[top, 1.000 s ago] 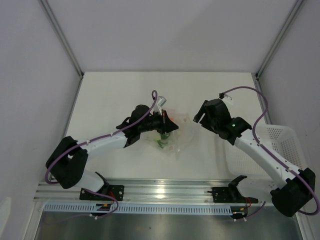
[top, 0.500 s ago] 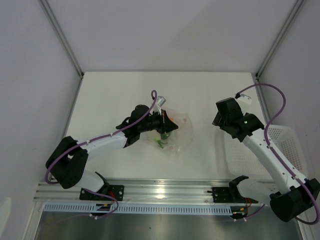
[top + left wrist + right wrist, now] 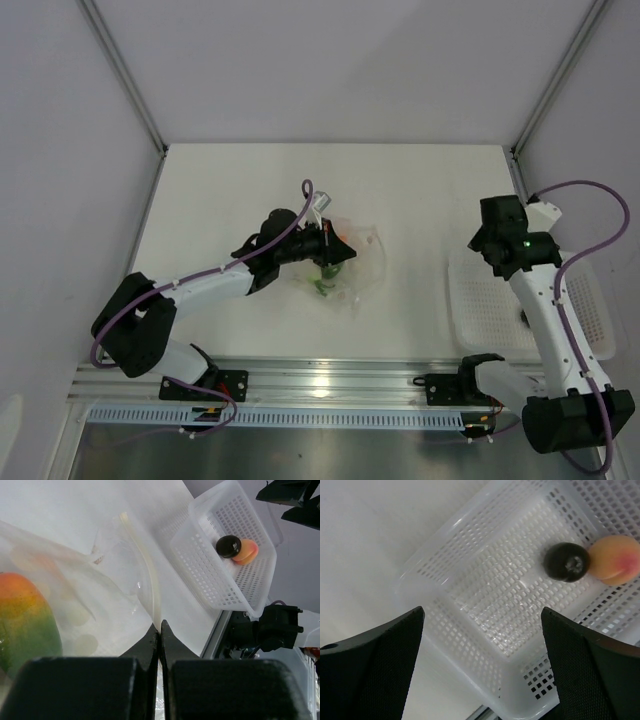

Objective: Place the food in the zip-top bag and seal the zipper
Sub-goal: Pick up the fake fruit from the bin.

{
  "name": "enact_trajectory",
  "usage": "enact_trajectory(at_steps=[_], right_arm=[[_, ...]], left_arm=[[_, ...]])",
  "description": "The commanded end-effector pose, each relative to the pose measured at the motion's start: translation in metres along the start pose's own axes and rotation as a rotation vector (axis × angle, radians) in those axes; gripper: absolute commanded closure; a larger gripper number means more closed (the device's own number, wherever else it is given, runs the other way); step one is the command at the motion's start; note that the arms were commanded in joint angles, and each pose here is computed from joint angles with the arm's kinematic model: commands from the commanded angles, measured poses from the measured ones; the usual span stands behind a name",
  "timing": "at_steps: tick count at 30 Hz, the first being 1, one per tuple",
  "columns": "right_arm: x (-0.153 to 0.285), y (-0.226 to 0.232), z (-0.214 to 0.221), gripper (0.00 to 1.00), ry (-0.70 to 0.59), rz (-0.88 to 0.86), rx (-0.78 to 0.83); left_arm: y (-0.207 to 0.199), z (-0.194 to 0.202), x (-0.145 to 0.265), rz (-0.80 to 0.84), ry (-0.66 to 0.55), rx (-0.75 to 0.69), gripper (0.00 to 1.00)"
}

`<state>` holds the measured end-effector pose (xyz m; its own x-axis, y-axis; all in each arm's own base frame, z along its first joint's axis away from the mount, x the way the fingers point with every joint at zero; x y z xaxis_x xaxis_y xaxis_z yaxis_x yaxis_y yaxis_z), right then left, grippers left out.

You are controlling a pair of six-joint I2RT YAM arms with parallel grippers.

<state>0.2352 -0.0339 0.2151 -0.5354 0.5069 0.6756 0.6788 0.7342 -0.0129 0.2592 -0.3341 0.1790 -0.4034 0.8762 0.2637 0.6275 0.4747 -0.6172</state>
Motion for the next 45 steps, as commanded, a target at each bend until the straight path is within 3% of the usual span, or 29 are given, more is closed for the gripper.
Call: enact_trajectory(at_steps=[1, 14, 23, 45], right_arm=[[-0.002, -0.026, -0.013, 0.01, 0.0, 0.062, -0.072], [-0.052, -0.102, 0.023, 0.01, 0.192, 0.286, -0.412], [-0.069, -0.124, 0.042, 0.01, 0.198, 0.397, -0.597], [-0.119, -0.138, 0.056, 0.01, 0.205, 0.449, -0.659]], left_arm=[[-0.011, -0.016, 0.005, 0.05, -0.051, -0.014, 0.99], [-0.01, -0.015, 0.007, 0.057, -0.054, -0.008, 0.99], [-0.009, -0.016, 0.009, 0.062, -0.058, -0.001, 0.99], [-0.009, -0.015, 0.006, 0.096, -0.051, 0.023, 0.99]])
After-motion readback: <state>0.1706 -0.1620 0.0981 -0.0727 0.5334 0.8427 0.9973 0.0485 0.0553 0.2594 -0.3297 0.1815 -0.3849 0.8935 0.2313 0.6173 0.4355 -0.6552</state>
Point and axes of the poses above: each gripper's point midway between its finger pads, its own x axis back along the fingers, its own y axis along the line the jaws close on, z = x × y, the point moved 1 cm from there along x, back along the fingers, and after that the axes turned 1 degree about -x, right-handed, at the moved point
